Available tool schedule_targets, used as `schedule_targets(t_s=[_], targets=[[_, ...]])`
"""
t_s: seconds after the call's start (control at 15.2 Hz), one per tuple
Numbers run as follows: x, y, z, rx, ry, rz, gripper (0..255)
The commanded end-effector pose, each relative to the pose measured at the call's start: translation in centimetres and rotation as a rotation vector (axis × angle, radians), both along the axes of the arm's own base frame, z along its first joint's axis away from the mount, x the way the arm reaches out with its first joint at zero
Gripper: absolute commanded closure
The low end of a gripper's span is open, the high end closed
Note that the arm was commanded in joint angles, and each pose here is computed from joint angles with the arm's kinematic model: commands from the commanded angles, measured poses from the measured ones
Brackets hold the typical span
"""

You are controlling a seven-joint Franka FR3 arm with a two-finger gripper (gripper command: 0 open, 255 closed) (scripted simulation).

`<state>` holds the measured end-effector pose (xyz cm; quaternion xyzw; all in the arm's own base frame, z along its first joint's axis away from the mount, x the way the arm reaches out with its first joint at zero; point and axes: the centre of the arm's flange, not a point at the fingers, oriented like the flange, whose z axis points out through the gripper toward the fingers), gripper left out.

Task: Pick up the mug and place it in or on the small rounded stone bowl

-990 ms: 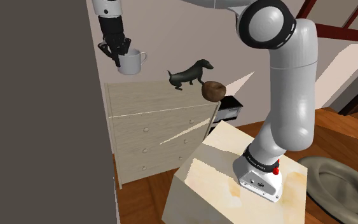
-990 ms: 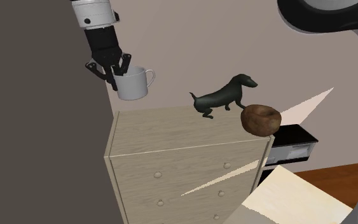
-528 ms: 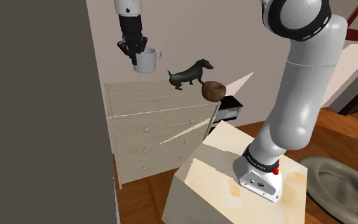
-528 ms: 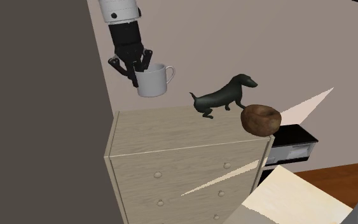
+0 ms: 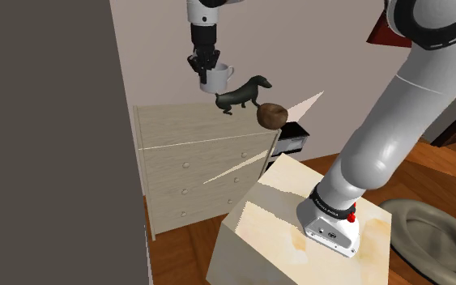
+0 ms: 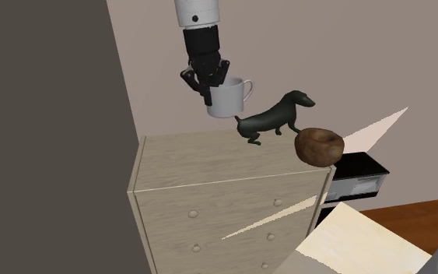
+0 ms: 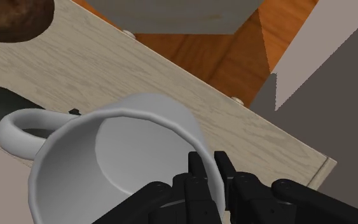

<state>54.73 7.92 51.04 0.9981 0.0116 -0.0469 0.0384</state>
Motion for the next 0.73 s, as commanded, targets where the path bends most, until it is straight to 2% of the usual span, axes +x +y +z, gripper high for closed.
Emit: schedule_targets(t_s=[0.0,0.66], targets=[[-1.8,-2.1,0.1,0.0,0.0,0.0,255],[-10.0,-12.4,0.4,0.0,0.0,0.0,255]])
